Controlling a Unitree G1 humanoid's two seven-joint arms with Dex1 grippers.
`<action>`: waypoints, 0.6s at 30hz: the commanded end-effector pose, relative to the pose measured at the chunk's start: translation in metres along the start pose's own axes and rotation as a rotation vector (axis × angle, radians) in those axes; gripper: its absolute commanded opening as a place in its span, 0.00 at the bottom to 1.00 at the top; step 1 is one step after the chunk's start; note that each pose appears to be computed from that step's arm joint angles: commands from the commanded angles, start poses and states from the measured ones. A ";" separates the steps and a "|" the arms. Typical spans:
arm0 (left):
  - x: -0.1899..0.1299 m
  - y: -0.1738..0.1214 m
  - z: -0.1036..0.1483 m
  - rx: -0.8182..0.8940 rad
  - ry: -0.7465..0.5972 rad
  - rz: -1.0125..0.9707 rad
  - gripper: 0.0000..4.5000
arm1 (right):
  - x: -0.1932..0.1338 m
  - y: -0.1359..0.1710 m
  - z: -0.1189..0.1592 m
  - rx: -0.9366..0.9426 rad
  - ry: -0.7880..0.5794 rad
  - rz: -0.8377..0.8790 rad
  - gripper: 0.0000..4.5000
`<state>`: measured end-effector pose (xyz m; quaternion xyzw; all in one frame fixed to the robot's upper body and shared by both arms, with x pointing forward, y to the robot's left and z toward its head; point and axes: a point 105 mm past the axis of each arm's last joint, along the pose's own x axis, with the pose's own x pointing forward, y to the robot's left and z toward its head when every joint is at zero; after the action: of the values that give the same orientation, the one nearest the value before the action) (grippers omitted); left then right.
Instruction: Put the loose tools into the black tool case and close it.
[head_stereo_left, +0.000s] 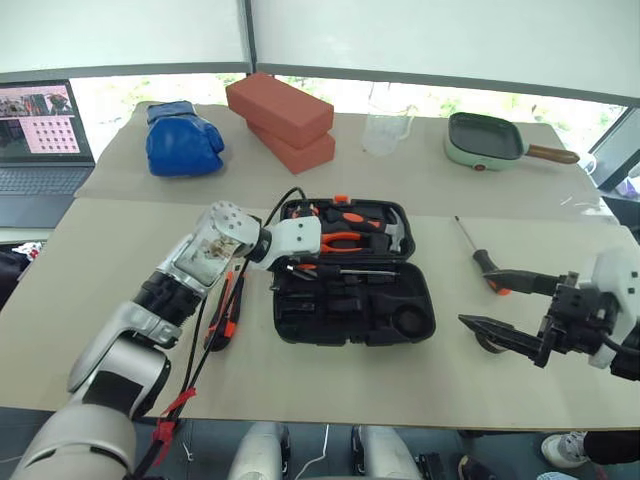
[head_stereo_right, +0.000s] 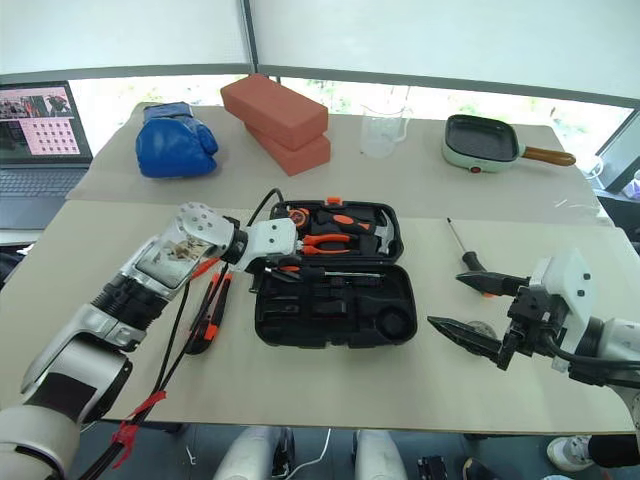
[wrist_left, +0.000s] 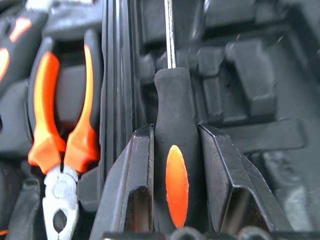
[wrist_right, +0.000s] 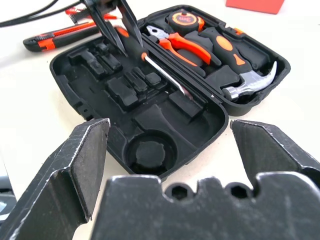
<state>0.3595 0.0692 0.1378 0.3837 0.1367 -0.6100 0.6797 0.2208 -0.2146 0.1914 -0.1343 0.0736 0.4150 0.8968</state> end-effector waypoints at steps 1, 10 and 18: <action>-0.003 0.011 0.004 0.041 0.029 0.040 0.19 | -0.005 -0.001 0.011 -0.032 -0.030 -0.046 1.00; 0.002 0.005 0.002 0.030 0.022 0.011 0.41 | -0.005 -0.006 0.012 -0.033 -0.037 -0.073 1.00; -0.021 0.024 0.021 0.016 -0.039 0.065 0.69 | -0.001 -0.006 0.010 -0.025 -0.038 -0.062 1.00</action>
<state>0.3686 0.0712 0.1489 0.3779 0.1392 -0.5992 0.6919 0.2234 -0.2165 0.1956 -0.1319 0.0626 0.3929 0.9079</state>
